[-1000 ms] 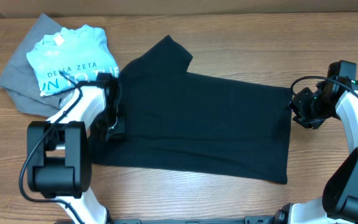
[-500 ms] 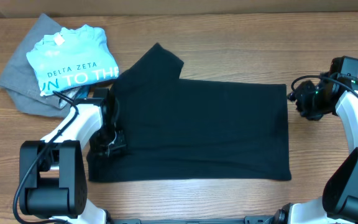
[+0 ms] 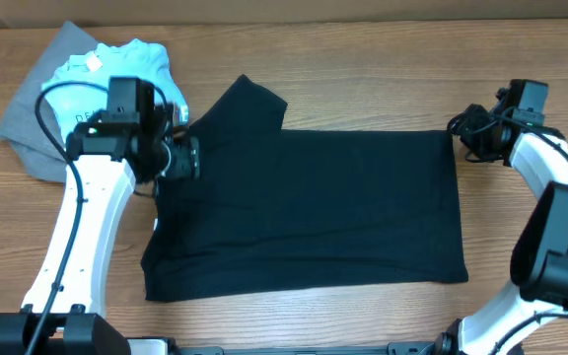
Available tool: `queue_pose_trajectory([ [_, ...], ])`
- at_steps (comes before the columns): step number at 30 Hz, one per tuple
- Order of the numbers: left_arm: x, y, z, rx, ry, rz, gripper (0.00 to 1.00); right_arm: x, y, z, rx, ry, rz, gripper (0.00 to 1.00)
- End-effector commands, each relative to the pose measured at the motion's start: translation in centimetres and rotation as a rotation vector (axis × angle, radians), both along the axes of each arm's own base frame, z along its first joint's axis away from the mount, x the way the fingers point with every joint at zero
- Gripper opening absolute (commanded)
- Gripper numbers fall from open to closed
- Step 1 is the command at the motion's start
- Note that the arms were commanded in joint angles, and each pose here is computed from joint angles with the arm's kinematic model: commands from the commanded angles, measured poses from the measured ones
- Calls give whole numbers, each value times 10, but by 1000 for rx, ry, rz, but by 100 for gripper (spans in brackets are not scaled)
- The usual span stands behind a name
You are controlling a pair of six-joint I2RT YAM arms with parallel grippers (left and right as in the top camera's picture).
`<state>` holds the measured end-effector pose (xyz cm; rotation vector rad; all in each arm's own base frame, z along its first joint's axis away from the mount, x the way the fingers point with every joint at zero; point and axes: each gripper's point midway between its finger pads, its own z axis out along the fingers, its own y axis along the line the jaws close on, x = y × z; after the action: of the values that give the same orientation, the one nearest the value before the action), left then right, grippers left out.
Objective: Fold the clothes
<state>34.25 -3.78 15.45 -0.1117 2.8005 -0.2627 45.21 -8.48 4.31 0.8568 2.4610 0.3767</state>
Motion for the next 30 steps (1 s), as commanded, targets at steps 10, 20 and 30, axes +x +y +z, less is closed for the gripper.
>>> queue_pose_trajectory([
  [10, 53, -43, 24, -66, -229, -187, 77, 4, 38, -38, 47, 53, 136, 52],
  [20, 82, -60, -2, -58, -256, -235, 77, -1, 21, -38, -44, 102, 74, 4],
  [30, 140, -81, -38, -81, -335, -248, 72, -24, 17, 29, -54, 81, 67, 4],
])
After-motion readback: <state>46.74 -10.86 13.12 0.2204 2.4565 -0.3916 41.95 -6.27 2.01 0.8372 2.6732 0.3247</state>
